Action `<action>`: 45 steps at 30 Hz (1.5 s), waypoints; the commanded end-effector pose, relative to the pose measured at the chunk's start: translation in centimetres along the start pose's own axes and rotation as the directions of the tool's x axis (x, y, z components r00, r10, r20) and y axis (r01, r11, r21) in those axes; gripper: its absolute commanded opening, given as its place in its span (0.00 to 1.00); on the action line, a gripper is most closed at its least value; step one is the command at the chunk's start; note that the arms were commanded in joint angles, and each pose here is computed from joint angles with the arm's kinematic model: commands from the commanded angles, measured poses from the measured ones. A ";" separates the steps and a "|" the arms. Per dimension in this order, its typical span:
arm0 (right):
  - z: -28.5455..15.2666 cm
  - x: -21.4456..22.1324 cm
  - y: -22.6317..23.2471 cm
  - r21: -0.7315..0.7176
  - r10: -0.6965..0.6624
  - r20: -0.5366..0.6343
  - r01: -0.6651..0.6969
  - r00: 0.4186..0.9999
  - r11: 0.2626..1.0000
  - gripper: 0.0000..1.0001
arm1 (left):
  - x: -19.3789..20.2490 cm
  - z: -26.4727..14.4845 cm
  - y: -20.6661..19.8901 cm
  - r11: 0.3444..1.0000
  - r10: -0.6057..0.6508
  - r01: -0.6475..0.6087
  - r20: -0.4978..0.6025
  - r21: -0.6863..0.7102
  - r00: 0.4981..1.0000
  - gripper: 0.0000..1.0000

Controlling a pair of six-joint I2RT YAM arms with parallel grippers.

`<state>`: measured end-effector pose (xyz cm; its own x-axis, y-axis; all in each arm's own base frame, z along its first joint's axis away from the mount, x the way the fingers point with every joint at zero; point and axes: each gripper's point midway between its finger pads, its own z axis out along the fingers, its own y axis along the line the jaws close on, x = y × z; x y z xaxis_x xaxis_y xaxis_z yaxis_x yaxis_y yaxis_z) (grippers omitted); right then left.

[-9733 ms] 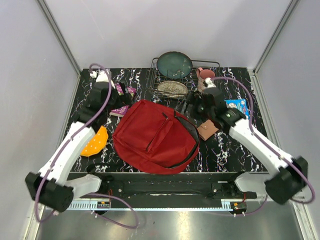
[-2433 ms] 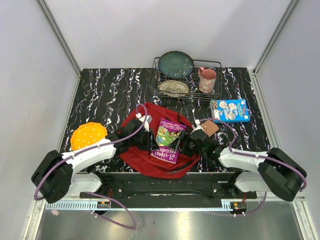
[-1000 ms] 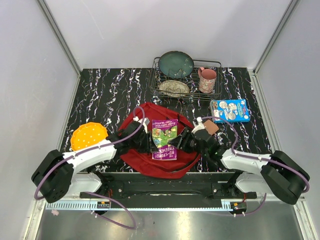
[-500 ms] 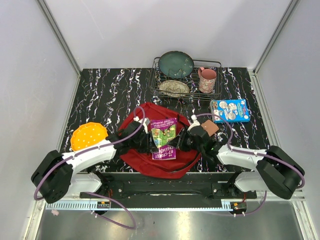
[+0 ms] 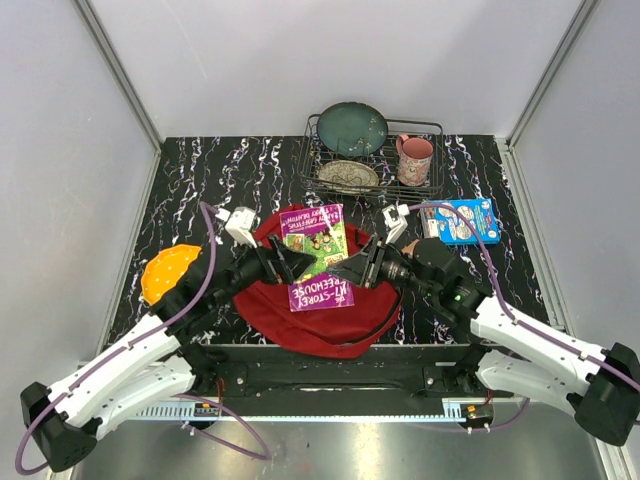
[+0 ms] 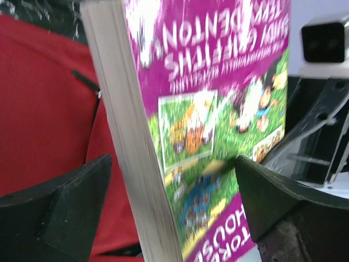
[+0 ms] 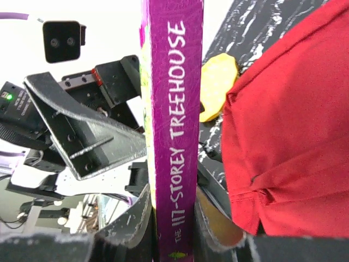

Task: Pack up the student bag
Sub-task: Pick up the book from the student bag.

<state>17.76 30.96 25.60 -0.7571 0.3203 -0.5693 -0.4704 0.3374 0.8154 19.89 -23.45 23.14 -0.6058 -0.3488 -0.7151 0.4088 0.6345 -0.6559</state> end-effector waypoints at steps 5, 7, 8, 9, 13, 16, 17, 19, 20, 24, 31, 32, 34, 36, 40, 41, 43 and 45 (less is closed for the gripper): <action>-3.2 -2.1 10.8 -0.402 -0.048 0.023 0.053 0.999 0.914 0.00 | -6.7 -1.5 -6.1 0.965 -0.035 -0.020 0.206 0.263 0.978 0.99; -3.6 -2.0 11.5 -0.434 -0.039 0.014 0.041 0.999 0.900 0.00 | -7.0 -2.0 -7.2 0.947 -0.027 -0.041 0.206 0.318 0.978 0.99; -3.8 -2.1 11.9 -0.448 -0.042 0.016 0.045 0.999 0.893 0.00 | -7.4 -2.2 -7.4 0.944 -0.025 -0.048 0.214 0.328 0.977 0.99; -4.0 -2.0 12.1 -0.461 -0.043 0.012 0.044 0.999 0.887 0.00 | -7.5 -2.4 -7.6 0.939 -0.019 -0.055 0.212 0.340 0.977 0.99; -4.3 -1.8 12.7 -0.495 -0.042 -0.001 0.036 0.999 0.868 0.00 | -7.5 -3.1 -8.6 0.916 -0.007 -0.076 0.203 0.395 0.979 0.99; -4.0 -1.2 12.7 -0.507 -0.058 -0.042 0.029 0.997 0.861 0.00 | -7.3 -3.6 -9.5 0.892 0.004 -0.093 0.199 0.443 0.980 0.88; -3.5 -0.8 12.3 -0.491 -0.053 -0.066 0.014 0.996 0.871 0.00 | -7.3 -3.7 -9.7 0.889 0.003 -0.093 0.197 0.448 0.980 0.72; -3.1 -1.0 12.1 -0.476 -0.061 -0.067 0.022 0.996 0.879 0.02 | -7.5 -3.7 -9.8 0.887 0.004 -0.098 0.203 0.451 0.979 0.44; -2.7 -0.9 11.6 -0.452 -0.054 -0.072 0.015 0.996 0.892 0.05 | -7.7 -3.7 -9.8 0.890 0.001 -0.094 0.204 0.446 0.979 0.17; -2.0 -2.3 10.5 -0.374 -0.028 0.003 0.027 1.000 0.927 0.28 | -8.2 -2.8 -8.8 0.923 -0.030 -0.048 0.195 0.382 0.980 0.00; -3.2 -4.7 2.9 -0.023 0.108 0.235 -0.106 0.966 0.994 0.90 | -12.5 -3.8 -5.2 0.967 -0.194 0.105 0.405 0.231 0.894 0.00; -4.2 -5.2 3.1 -0.041 0.127 0.284 -0.120 0.950 0.992 0.93 | -12.5 -3.9 -4.7 0.967 -0.202 0.113 0.419 0.228 0.885 0.00; -4.5 -4.2 1.6 -0.031 0.182 0.283 -0.180 0.942 0.983 0.96 | -14.0 -5.0 -4.8 0.960 -0.236 0.122 0.493 0.252 0.837 0.00; -4.7 -3.2 0.8 -0.031 0.232 0.264 -0.232 0.936 0.972 0.96 | -14.3 -5.2 -4.8 0.954 -0.257 0.132 0.511 0.268 0.820 0.00; -4.4 -2.4 1.3 -0.114 0.277 0.233 -0.256 0.932 0.960 0.97 | -14.8 -4.8 -5.2 0.941 -0.287 0.137 0.514 0.310 0.808 0.00; -4.0 -2.3 1.4 -0.126 0.285 0.228 -0.262 0.931 0.957 0.97 | -14.4 -4.5 -5.0 0.937 -0.297 0.146 0.508 0.317 0.808 0.00; -3.4 -2.4 1.5 -0.128 0.286 0.217 -0.263 0.933 0.956 0.97 | -14.5 -4.4 -5.3 0.923 -0.326 0.155 0.504 0.351 0.800 0.00; -2.6 -2.4 1.9 -0.150 0.294 0.201 -0.267 0.935 0.952 0.97 | -14.3 -4.0 -5.3 0.924 -0.322 0.157 0.492 0.348 0.809 0.00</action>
<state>17.35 27.36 25.73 -0.7517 0.5589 -0.3501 -0.2726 0.2201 0.9366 24.04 -19.52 32.51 -0.3574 -0.7368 -0.5739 0.4121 0.4270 -0.8049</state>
